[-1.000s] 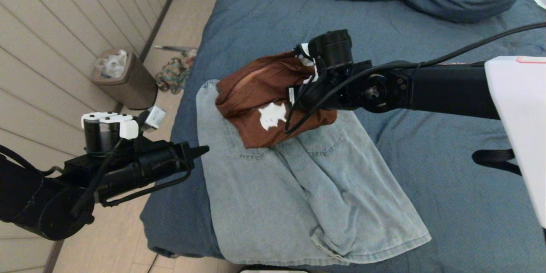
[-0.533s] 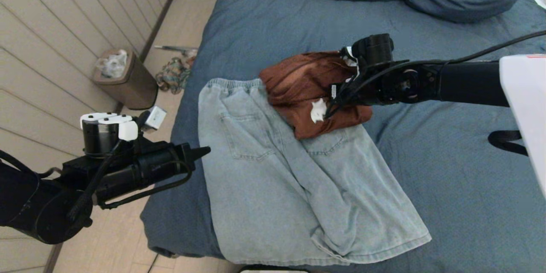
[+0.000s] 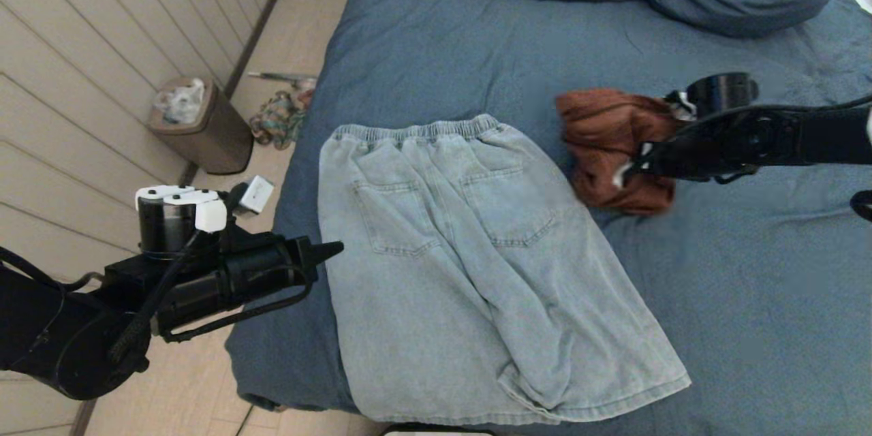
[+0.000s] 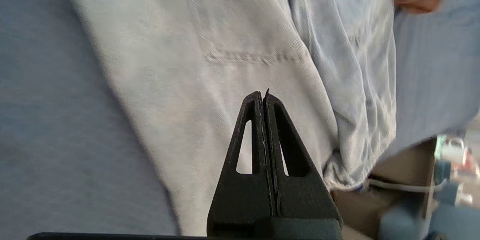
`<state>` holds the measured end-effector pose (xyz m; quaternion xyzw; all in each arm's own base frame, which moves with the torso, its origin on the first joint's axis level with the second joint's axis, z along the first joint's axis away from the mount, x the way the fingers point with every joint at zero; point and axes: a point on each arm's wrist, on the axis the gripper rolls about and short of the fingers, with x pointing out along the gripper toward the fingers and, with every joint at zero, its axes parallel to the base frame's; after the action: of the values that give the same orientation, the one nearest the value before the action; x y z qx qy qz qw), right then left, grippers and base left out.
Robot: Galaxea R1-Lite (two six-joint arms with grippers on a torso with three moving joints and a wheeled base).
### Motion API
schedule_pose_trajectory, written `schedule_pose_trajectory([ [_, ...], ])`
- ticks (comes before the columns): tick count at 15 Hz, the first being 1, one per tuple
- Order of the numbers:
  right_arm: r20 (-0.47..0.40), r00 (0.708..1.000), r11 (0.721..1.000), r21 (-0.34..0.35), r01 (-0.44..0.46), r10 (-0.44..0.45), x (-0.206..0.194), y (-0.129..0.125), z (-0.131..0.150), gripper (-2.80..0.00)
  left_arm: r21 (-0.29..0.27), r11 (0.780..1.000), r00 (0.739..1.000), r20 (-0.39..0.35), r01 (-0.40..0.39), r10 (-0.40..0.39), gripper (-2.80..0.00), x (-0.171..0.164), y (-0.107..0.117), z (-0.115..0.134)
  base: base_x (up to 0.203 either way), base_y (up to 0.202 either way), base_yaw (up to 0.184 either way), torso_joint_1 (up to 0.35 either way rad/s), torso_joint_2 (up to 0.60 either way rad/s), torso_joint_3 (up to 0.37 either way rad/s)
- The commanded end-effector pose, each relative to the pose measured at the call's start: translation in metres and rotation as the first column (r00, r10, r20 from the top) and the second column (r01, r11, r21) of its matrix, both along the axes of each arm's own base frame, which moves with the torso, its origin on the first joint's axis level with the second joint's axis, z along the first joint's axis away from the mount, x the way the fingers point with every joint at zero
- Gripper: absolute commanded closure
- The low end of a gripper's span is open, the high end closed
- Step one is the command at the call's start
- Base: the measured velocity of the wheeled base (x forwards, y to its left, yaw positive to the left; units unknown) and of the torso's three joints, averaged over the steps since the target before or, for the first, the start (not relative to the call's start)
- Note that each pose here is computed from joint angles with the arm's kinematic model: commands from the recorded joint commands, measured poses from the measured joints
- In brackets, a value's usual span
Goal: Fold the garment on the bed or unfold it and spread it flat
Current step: Fold the blue shorts
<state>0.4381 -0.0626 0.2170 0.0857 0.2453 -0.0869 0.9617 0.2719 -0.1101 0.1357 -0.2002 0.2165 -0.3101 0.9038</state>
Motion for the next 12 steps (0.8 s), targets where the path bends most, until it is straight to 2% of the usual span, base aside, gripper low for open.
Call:
schedule_pose_trajectory([
  [1, 0.002, 0.994, 0.994, 0.017, 0.109, -0.109, -0.018, -0.066, 0.005, 0.0, 0.001, 1.0, 1.0, -0.01, 0.018, -0.018, 0.0, -0.001, -0.005, -0.003, 0.0, 0.0, 0.0, 0.0, 0.0, 0.0],
  [3, 0.017, 0.991, 0.99, 0.025, 0.136, -0.136, -0.036, -0.099, 0.015, 0.0, 0.004, 0.999, 0.999, -0.017, 0.035, -0.035, 0.0, -0.004, -0.009, -0.005, 0.0, 0.0, 0.0, 0.0, 0.0, 0.0],
  [6, 0.055, 0.987, 0.988, 0.02, 0.151, -0.152, -0.054, -0.117, 0.031, 0.0, 0.004, 0.999, 0.999, -0.02, 0.042, -0.042, 0.0, -0.005, -0.011, -0.006, 0.0, 0.0, 0.0, 0.0, 0.0, 0.0],
  [12, 0.068, 0.988, 0.99, 0.031, 0.136, -0.138, -0.065, -0.118, 0.044, 0.0, 0.006, 0.999, 0.999, -0.02, 0.043, -0.043, 0.0, -0.006, -0.012, -0.006, 0.0, 0.0, 0.0, 0.0, 0.0, 0.0],
])
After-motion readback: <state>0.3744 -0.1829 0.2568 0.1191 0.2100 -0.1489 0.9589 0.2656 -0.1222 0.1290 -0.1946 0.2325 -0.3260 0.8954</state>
